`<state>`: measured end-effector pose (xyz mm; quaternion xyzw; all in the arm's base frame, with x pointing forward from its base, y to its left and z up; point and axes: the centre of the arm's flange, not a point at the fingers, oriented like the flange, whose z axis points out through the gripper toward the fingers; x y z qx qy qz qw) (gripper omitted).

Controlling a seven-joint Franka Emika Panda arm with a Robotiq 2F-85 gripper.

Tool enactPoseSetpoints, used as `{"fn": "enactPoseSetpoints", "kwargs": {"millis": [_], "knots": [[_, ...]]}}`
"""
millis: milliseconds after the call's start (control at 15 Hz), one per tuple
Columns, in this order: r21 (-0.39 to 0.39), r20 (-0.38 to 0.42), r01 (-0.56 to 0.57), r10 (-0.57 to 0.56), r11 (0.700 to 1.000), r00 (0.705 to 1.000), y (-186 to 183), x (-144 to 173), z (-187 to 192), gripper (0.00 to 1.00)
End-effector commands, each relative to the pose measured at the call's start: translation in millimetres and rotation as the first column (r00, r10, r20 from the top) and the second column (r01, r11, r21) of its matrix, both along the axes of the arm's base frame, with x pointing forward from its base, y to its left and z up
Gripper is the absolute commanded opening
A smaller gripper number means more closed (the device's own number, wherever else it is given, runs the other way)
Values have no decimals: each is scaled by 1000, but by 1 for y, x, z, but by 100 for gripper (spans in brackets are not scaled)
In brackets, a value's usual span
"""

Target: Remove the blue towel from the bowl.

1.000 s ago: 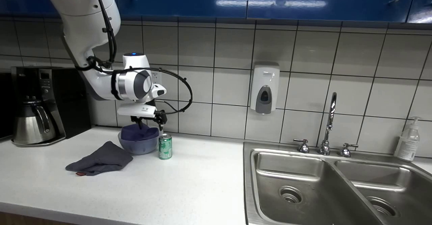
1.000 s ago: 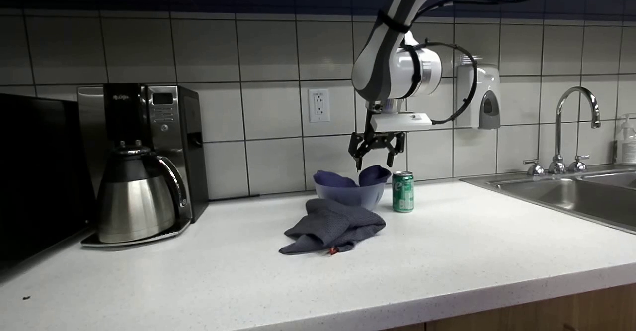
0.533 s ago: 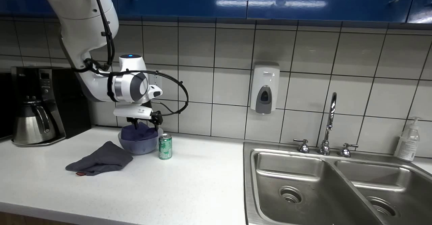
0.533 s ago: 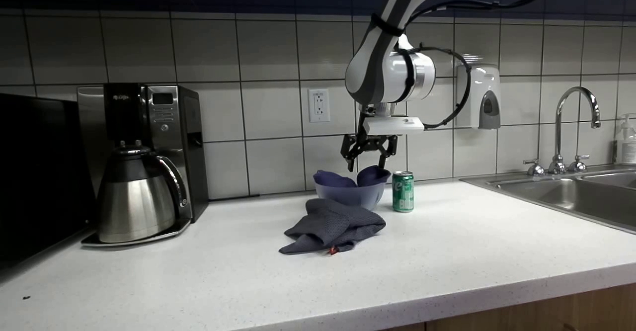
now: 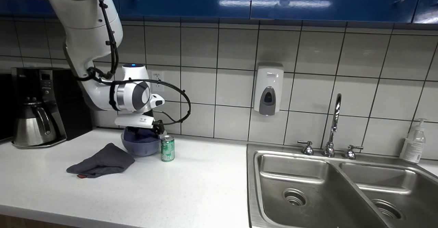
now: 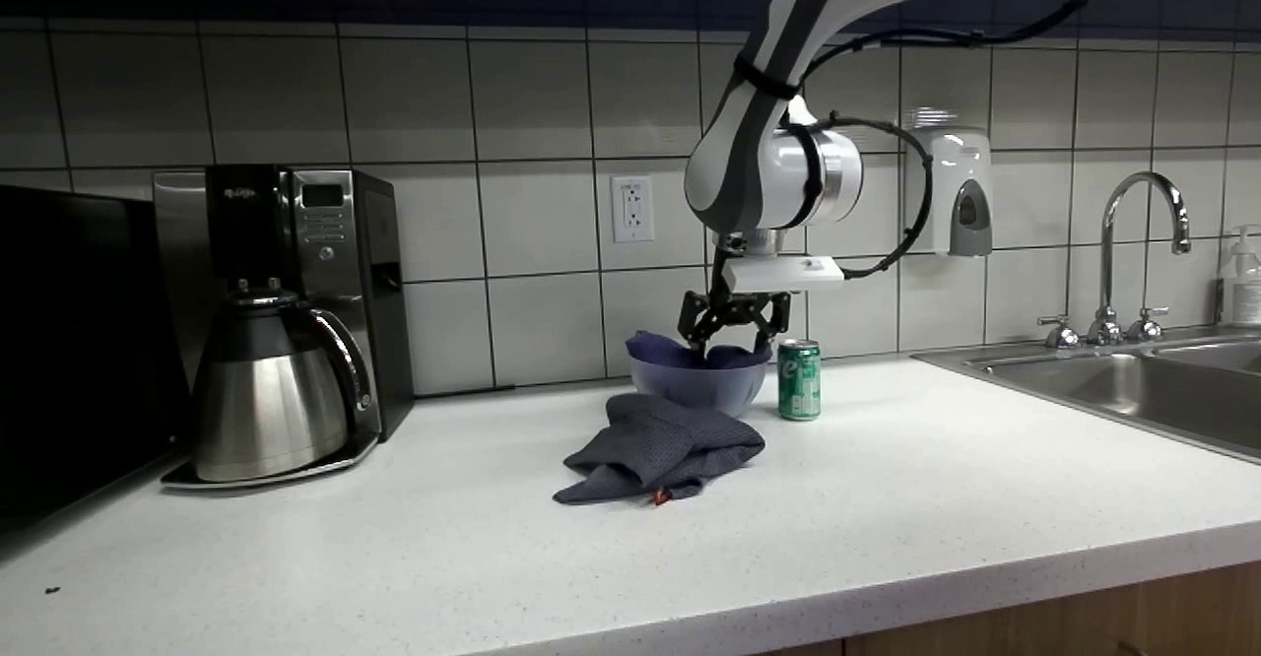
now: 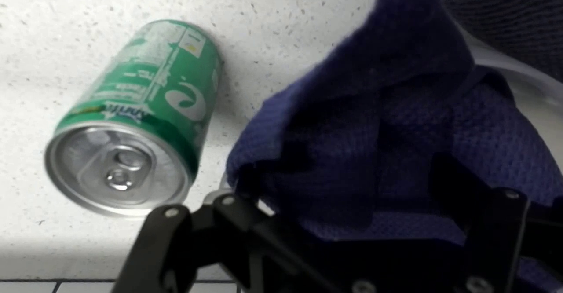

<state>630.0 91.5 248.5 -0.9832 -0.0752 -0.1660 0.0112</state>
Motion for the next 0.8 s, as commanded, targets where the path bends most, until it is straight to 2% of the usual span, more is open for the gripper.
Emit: {"fn": "enactPoseSetpoints", "kwargs": {"millis": [0,467,533,733], "knots": [[-14,0,-24,24,1000,1000,-2,2,-6,100],[-20,-15,-49,49,999,999,2,5,-9,100],[-19,-15,-54,54,998,998,2,5,-9,81],[-27,-7,-65,65,998,998,3,6,-7,58]]}}
